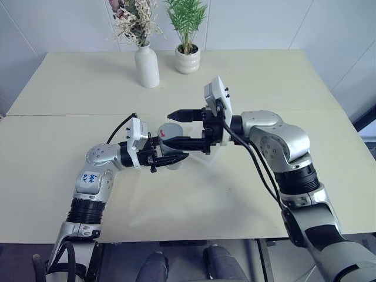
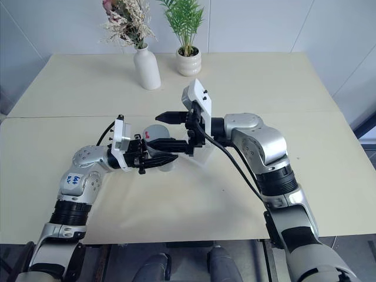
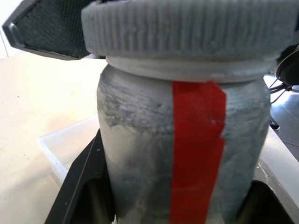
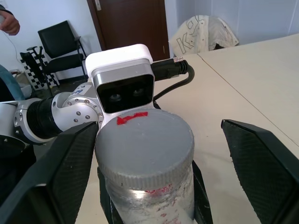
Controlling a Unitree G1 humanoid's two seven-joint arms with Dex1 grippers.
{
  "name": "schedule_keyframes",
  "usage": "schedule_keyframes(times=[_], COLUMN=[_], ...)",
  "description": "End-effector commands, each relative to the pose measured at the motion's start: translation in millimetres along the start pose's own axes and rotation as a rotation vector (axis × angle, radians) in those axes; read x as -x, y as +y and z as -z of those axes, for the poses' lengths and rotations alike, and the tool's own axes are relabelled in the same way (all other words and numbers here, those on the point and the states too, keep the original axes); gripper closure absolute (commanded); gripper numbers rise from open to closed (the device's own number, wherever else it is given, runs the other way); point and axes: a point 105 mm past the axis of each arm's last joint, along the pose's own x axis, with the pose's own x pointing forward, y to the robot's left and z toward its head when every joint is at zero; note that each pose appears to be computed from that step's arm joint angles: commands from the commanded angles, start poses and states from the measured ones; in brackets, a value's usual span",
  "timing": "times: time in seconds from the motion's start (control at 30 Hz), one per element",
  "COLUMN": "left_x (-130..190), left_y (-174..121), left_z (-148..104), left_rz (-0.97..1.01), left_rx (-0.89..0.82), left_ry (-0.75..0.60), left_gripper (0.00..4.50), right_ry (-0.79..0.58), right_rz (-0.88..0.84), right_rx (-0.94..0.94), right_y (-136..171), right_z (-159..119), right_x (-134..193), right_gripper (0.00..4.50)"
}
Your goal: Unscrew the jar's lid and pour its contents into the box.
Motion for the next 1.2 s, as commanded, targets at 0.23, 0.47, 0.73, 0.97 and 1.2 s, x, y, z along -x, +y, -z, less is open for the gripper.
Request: schedule_keyframes(times=[0.23, 0.47, 0.73, 0.97, 1.2], left_x=[-0.2, 0.5, 3.8, 9.6, 11.6], left_y=[-3.8, -4.1, -4.1, -3.2, 0.7], left_z=[-10.0, -9.7, -9.5, -9.9, -12.4], left_rz=[0.015, 0.015, 0.001, -0.025, -0.06], left_rx=[-0.04, -0.039, -0.041, -0.042, -0.043], left_ry=[-0.025, -0.023, -0.017, -0.015, -0.026], left_gripper=[2.15, 2.15, 2.15, 2.15, 2.15], right_ry=[-0.043, -0.119, -0.141, 0.019, 0.105], right_rz=[-0.018, -0.05, 0.222, 0.585, 0.998], right_rx=[0.052, 0.082, 0.162, 0.146, 0.002], right_y=[3.2, 10.3, -29.8, -59.6, -67.5], right_z=[-15.3, -36.0, -58.4, -5.9, 82.6], right_x=[-4.8, -3.8, 59.9, 140.5, 233.9], right_gripper=[1.54, 1.54, 1.54, 1.54, 1.54])
